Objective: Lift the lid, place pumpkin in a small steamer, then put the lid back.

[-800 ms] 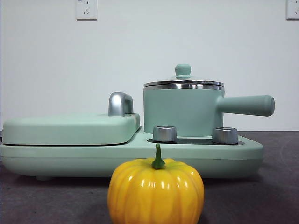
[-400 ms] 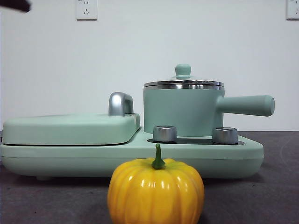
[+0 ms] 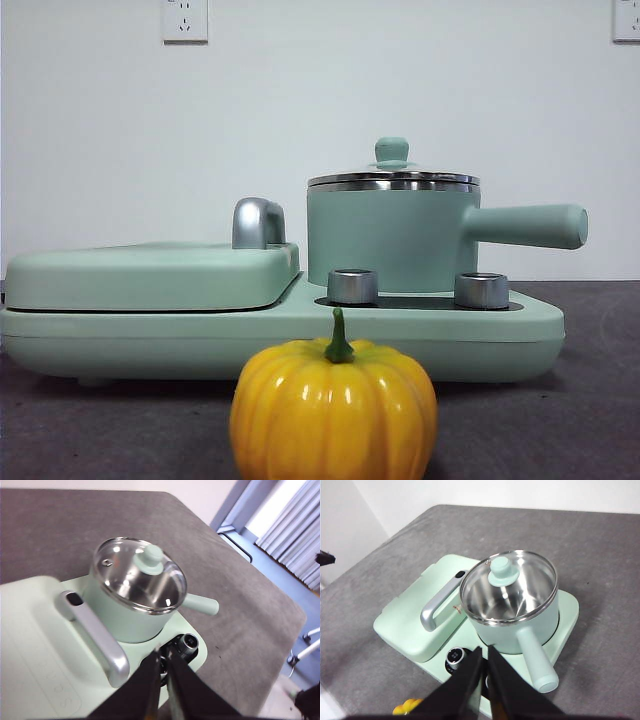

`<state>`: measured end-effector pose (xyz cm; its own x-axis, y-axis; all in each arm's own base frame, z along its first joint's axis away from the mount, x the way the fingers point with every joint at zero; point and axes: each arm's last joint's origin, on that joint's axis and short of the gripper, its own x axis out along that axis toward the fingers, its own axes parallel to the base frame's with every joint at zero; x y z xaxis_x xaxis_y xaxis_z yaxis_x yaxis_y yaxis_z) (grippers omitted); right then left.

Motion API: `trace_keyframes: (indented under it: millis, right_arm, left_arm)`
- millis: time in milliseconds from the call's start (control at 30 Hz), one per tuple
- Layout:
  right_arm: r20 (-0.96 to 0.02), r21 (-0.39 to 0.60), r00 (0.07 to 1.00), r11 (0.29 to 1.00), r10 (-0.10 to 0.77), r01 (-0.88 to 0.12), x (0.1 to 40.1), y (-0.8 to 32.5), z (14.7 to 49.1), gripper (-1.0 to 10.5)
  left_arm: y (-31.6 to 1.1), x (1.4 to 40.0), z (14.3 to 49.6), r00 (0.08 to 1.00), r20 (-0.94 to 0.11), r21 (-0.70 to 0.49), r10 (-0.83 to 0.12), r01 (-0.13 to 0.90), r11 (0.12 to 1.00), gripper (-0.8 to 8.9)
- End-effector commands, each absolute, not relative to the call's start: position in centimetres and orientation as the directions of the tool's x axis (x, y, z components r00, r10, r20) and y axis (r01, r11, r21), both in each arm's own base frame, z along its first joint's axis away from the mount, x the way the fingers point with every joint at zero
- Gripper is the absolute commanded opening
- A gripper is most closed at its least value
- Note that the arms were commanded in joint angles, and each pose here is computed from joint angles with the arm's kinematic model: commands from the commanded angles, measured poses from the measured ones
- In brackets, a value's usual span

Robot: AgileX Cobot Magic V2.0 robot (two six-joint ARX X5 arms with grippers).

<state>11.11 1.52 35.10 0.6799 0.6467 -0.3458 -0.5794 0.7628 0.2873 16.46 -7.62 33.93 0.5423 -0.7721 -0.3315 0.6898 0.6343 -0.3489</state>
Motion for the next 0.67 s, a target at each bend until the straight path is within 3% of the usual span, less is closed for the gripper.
trace_keyframes:
  millis: [33, 133, 200, 267, 400, 467, 667]
  right_arm:
    - [-0.335, 0.266, 0.68, 0.757, 0.653, -0.596, 11.1, 1.6, 35.6, 0.2]
    - [-0.35, 0.279, 0.673, 0.758, 0.652, -0.589, 10.9, 1.6, 35.4, 0.2]
    - [-0.366, 0.287, 0.671, 0.764, 0.645, -0.577, 10.9, 1.6, 35.2, 0.3]
    - [-0.374, 0.295, 0.667, 0.765, 0.644, -0.573, 10.8, 1.6, 35.1, 1.3]
    - [-0.378, 0.298, 0.665, 0.765, 0.644, -0.571, 10.8, 1.6, 35.1, 4.4]
    - [-0.377, 0.298, 0.666, 0.765, 0.644, -0.571, 10.8, 1.6, 35.1, 5.1]
    - [-0.375, 0.302, 0.663, 0.762, 0.648, -0.573, 10.8, 1.6, 35.1, 5.1]
  left_arm:
    - [-7.9, 16.8, 34.4, 0.538, -0.321, -0.269, -0.78, 0.737, 0.62, 0.3]
    - [-8.0, 17.0, 34.2, 0.533, -0.333, -0.277, -0.778, 0.733, 0.621, 0.39]
    - [-8.0, 17.2, 34.1, 0.532, -0.336, -0.28, -0.777, 0.732, 0.622, 0.98]
    - [-8.1, 17.4, 34.0, 0.53, -0.341, -0.282, -0.777, 0.73, 0.622, 2.18]
    - [-8.3, 18.0, 33.5, 0.521, -0.36, -0.299, -0.773, 0.721, 0.625, 4.45]
    - [-8.4, 18.2, 33.3, 0.519, -0.365, -0.329, -0.773, 0.705, 0.629, 4.69]
    - [-9.2, 19.7, 33.2, 0.528, -0.324, -0.364, -0.785, 0.696, 0.618, 4.68]
